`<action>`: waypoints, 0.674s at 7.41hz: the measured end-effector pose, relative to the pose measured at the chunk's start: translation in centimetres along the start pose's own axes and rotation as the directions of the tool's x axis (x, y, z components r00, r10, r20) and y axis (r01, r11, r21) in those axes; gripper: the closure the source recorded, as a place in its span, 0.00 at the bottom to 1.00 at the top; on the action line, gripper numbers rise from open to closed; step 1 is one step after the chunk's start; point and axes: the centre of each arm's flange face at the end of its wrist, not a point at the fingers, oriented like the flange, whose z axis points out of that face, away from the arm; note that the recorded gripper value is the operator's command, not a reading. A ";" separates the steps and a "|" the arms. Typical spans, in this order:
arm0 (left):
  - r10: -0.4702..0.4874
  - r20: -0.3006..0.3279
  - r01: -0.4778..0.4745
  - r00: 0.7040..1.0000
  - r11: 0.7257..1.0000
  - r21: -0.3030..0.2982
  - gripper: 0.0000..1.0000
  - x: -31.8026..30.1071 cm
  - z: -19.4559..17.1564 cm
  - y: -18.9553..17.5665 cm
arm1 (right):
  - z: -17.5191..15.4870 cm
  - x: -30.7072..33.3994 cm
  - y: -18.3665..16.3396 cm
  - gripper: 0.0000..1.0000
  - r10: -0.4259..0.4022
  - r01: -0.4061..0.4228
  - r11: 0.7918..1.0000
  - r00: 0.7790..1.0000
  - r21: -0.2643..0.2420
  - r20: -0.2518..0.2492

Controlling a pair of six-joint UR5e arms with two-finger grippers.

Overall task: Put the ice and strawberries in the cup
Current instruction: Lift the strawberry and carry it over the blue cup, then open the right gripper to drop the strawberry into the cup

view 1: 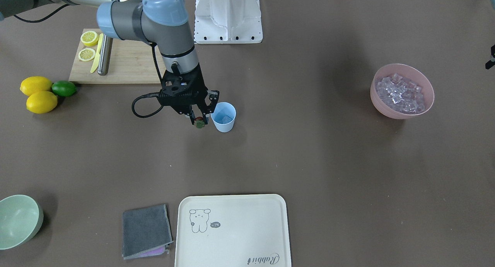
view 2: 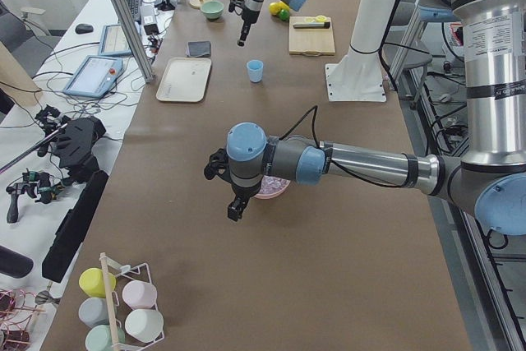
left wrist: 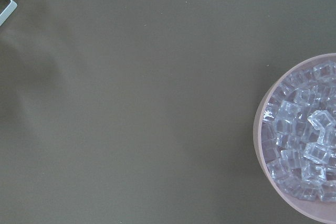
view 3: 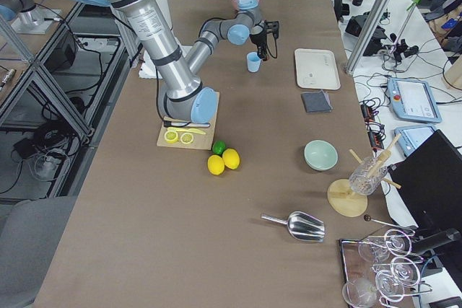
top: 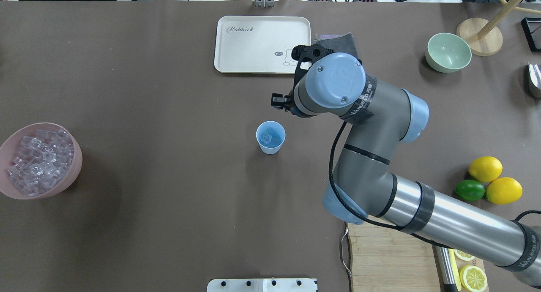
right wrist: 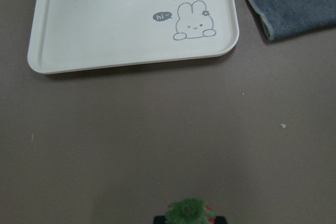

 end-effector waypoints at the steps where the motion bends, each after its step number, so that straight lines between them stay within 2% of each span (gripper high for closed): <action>1: 0.001 0.000 -0.001 1.000 1.000 0.001 0.00 0.0 0.0 0.0 | 0.0 -1.3 1.5 1.00 0.003 -0.003 1.000 1.000 0.005 0.005; 3: 0.002 0.001 -0.002 1.000 1.000 0.002 0.00 0.0 -0.1 0.0 | 0.7 -3.0 4.5 1.00 0.002 -0.002 1.000 1.000 0.010 0.005; 4: 0.001 0.001 -0.001 1.000 1.000 0.001 0.00 0.0 0.0 0.0 | 1.0 -3.4 5.6 0.84 -0.005 0.005 1.000 1.000 0.012 -0.002; 5: 0.000 0.000 0.000 1.000 1.000 0.000 0.00 -0.1 0.1 0.0 | 1.2 -3.7 6.4 0.19 -0.010 0.010 1.000 1.000 0.009 -0.011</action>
